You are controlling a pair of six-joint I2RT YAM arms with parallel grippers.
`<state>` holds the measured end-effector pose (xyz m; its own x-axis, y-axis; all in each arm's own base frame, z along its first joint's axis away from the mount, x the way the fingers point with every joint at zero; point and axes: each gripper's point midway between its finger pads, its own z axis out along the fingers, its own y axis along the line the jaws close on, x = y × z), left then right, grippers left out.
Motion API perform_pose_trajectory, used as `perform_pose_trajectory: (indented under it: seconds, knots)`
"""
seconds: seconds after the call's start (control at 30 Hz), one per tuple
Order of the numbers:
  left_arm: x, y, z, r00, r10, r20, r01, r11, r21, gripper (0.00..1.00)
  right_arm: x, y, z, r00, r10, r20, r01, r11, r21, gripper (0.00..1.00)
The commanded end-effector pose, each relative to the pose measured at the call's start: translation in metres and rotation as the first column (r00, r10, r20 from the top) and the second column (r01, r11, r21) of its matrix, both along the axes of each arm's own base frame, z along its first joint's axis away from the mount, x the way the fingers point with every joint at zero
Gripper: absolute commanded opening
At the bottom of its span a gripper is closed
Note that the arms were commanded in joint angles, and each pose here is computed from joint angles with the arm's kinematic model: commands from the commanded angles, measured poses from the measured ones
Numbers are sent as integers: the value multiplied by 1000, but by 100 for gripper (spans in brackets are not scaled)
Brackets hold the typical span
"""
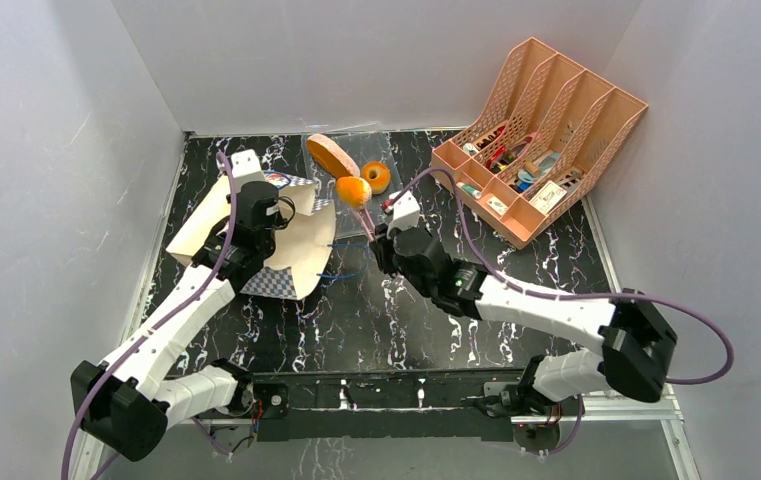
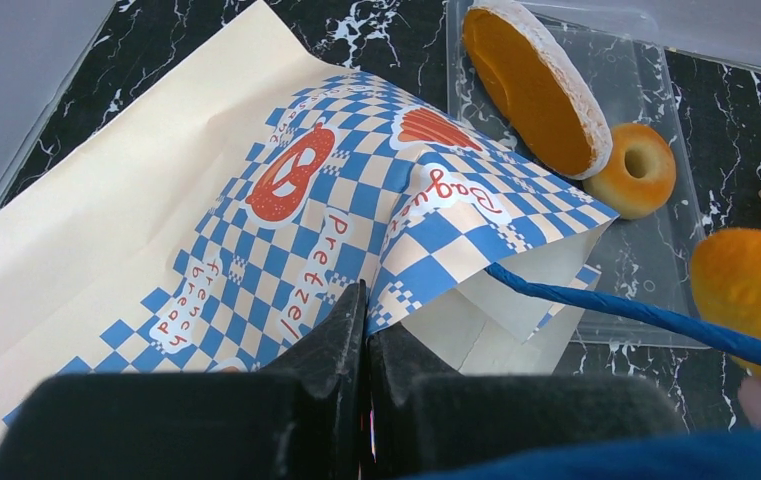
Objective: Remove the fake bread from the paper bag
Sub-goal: Place the fake bread in the container.
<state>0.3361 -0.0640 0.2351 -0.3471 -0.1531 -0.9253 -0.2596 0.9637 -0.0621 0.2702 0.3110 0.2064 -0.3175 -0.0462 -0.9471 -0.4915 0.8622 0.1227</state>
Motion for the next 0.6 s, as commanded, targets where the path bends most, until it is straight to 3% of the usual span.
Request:
perform_pose_trajectory:
  seconds: [0.0,0.13,0.33,0.47,0.57]
  knots:
    - [-8,14,21,999,28,18,-28,999,25,0,46,-4,27,992,-115,46,113,993,46,0]
    - [-10,12,27,1000,8,25,-9,1000,14,0,104,-5,19,986,-162,43,162,987,15,0]
    - [-6,-1,30,999,-48,23,49,998,-31,0,258,5,-8,977,-211,33,212,976,-53,0]
    - [-5,-4,35,998,-62,34,63,997,-42,0,310,6,-40,976,-219,4,219,973,-73,0]
    - [-6,-5,40,997,-69,42,71,996,-51,0,326,5,-62,975,-220,-23,218,973,-72,0]
